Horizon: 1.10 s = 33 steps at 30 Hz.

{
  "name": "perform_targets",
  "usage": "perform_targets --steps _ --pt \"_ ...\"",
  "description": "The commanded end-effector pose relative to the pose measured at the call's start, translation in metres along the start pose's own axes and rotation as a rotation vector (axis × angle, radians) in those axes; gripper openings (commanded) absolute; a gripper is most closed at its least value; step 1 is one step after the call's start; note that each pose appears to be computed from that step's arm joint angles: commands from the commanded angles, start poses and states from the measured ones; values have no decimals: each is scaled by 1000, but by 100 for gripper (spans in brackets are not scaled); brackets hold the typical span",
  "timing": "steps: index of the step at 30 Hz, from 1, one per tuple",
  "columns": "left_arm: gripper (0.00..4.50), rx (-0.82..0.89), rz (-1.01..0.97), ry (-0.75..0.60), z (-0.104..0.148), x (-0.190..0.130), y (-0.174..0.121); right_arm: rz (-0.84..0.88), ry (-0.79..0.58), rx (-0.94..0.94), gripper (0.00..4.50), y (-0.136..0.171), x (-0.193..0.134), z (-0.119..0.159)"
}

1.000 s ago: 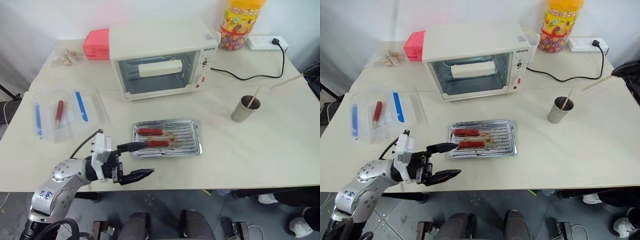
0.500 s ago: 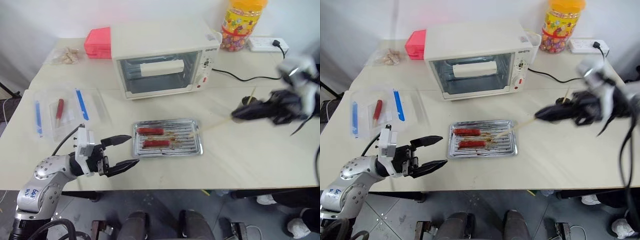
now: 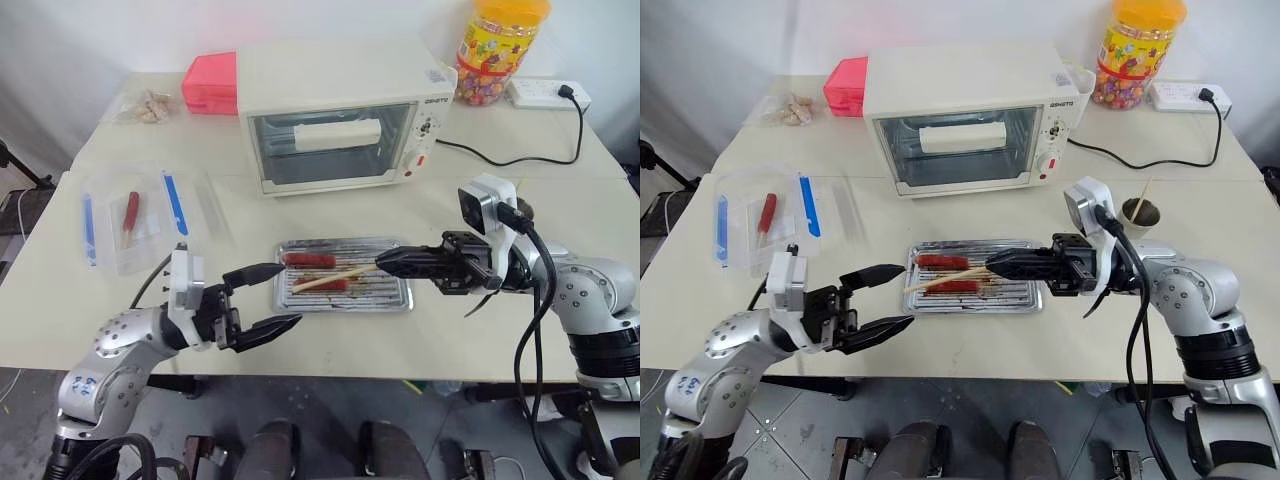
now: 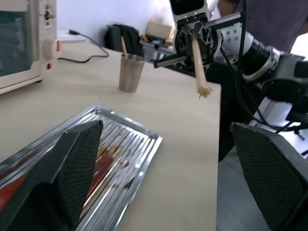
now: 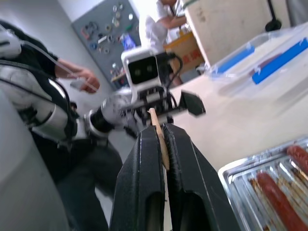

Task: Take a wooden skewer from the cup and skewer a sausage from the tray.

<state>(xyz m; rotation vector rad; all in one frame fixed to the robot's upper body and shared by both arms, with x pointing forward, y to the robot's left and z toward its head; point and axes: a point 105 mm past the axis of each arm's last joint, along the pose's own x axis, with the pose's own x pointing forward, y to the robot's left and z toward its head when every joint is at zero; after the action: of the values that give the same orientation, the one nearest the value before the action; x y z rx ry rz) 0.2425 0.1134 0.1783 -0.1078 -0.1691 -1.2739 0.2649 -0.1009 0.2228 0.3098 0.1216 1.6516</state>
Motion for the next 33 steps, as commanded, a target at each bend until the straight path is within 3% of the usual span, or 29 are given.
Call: perform_targets --steps 1,6,9,22,30,33 --pt "450 4 -42 -41 8 10 -6 21 -20 -22 4 6 6 4" --pt "450 -20 -74 -67 10 18 -11 17 -28 1 4 4 9 -2" --pt "396 -33 -85 -73 10 20 -13 23 -16 18 0 4 12 -8" --pt "3 -56 -107 -47 8 19 -18 27 9 27 0 2 13 -15" --pt "3 -81 -91 -31 6 17 -18 -5 17 74 0 -1 12 -16" --pt "0 -82 -73 -37 9 15 -16 -41 37 63 75 -3 8 -16"
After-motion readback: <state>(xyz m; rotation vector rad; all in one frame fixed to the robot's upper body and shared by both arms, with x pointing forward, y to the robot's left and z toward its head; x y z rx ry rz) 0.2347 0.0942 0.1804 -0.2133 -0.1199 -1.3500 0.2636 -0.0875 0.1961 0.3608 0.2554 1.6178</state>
